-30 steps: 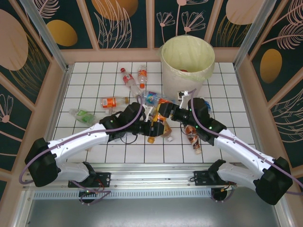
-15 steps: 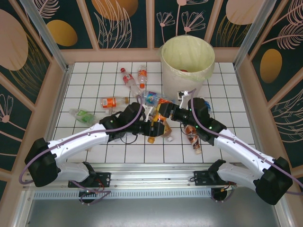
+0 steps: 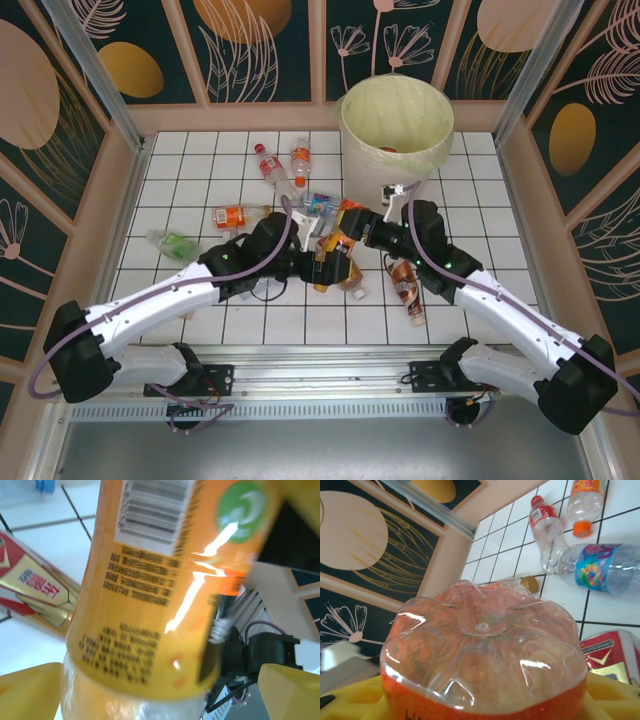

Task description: Put the plastic bottles in the bin

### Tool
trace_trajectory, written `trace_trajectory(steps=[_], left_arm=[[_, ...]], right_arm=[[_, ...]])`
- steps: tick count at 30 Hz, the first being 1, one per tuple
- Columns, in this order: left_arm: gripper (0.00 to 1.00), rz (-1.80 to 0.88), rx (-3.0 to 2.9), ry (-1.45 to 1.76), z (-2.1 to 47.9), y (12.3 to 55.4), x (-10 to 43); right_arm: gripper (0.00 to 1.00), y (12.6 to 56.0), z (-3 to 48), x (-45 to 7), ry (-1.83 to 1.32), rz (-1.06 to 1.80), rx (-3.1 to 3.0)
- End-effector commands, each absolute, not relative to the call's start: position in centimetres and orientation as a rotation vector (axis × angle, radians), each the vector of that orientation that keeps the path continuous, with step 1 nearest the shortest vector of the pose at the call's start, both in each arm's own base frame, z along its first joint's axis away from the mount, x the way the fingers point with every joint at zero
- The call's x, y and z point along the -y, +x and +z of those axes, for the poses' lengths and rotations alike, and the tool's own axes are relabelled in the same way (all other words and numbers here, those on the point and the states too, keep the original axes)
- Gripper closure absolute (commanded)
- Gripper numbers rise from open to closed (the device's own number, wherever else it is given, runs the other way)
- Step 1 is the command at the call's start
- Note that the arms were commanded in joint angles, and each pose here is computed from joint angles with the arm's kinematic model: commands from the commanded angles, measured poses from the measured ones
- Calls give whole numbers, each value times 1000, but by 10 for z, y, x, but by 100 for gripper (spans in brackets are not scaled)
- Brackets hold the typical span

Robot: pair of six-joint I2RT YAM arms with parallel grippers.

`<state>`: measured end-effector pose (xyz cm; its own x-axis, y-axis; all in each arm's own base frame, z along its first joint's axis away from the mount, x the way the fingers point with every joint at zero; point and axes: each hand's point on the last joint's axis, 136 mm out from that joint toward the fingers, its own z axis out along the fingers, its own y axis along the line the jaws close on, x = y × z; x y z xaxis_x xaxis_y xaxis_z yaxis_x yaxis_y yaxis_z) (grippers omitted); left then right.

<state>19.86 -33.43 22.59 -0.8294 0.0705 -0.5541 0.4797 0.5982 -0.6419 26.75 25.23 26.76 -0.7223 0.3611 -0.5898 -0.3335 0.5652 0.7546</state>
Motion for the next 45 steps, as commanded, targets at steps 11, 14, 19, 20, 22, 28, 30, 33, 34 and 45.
trace_trajectory(steps=[11,14,19,20,22,28,30,33,34,45], left_arm=[[1,-910,-1997,491,301,211,285],[1,-797,-1993,489,285,219,274],[1,-745,-1926,484,282,225,268],[1,-743,-1914,485,282,226,268],[1,-741,-1896,496,281,227,270],[1,-741,-1870,503,278,232,275],[1,-736,-1877,510,275,232,277],[1,-713,-1895,514,269,235,277],[1,-707,-1899,514,268,235,277],[1,-734,-1911,514,263,234,280]], right_arm=[[38,303,340,-175,90,827,-1900],[38,312,369,-158,89,697,-1855],[38,326,413,-137,86,549,-1768],[38,329,420,-133,91,524,-1754],[38,334,435,-125,104,484,-1724],[37,354,474,-111,118,414,-1640],[37,362,482,-108,120,402,-1630],[37,377,493,-103,119,391,-1615],[37,383,495,-103,117,387,-1614],[37,437,503,-100,102,312,-1616]])
